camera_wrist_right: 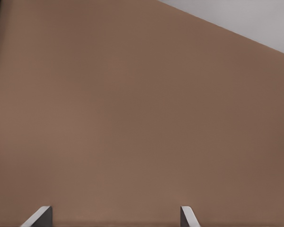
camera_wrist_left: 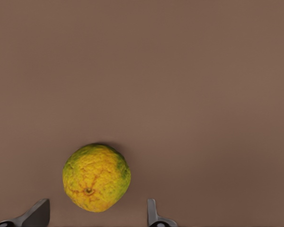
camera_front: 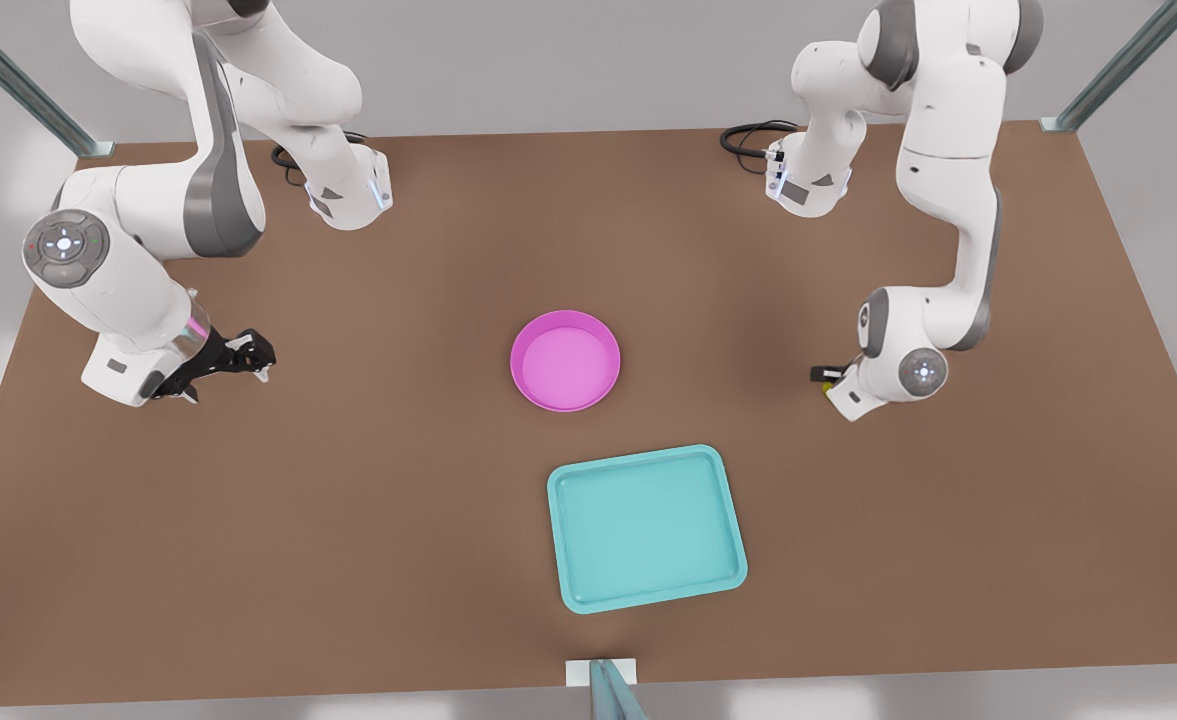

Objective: Place the orange on the plate with the left arm and the plate on the tray with the right arm

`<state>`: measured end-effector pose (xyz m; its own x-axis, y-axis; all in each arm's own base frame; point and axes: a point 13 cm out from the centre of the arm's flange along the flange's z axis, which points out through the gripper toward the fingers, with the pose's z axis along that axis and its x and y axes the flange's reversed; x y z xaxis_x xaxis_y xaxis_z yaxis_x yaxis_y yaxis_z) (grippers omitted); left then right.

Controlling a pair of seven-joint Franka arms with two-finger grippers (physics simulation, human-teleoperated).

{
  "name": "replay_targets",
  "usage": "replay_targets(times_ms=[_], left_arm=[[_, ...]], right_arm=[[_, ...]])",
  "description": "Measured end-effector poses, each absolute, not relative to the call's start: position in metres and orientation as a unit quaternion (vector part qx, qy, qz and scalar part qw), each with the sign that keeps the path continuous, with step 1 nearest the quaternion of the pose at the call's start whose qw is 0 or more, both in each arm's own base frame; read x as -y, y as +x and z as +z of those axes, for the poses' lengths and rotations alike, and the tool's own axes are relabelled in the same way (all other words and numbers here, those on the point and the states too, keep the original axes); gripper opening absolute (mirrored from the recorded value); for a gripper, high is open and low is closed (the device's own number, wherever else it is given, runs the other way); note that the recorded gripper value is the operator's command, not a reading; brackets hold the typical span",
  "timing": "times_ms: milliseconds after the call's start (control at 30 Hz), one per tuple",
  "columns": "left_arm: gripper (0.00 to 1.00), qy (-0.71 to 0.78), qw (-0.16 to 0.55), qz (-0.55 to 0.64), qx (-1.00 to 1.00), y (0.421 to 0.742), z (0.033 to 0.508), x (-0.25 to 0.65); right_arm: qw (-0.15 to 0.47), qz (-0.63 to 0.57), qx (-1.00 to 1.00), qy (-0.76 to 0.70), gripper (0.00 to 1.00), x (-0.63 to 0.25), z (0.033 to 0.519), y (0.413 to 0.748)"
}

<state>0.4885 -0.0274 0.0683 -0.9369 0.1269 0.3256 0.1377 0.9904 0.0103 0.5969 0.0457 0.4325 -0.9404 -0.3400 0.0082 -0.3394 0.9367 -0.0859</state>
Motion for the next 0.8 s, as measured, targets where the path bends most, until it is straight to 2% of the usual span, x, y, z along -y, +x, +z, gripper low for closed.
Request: replay_targets(times_ms=[300,367,467,500,533,800], left_arm=[[1.00,-0.064,0.133,-0.020,0.989,0.501,0.041,0.021],[0.77,-0.065,0.129,-0.021,0.989,0.503,0.040,0.021],[0.73,-0.064,0.126,-0.022,0.990,0.505,0.039,0.020],[0.62,-0.064,0.125,-0.022,0.990,0.505,0.038,0.020],[0.57,-0.064,0.124,-0.023,0.990,0.506,0.038,0.020],[0.60,-0.056,0.124,-0.026,0.990,0.505,0.031,0.019]], right_arm=[[-0.003,-0.042,-0.983,-0.181,1.00,-0.047,0.429,0.596],[-0.003,-0.042,-0.982,-0.182,1.00,-0.047,0.429,0.596],[-0.004,-0.042,-0.982,-0.183,1.00,-0.046,0.428,0.596],[-0.004,-0.041,-0.982,-0.183,1.00,-0.046,0.428,0.596],[-0.004,-0.041,-0.982,-0.183,1.00,-0.046,0.428,0.595],[-0.005,-0.041,-0.982,-0.187,1.00,-0.047,0.428,0.596]])
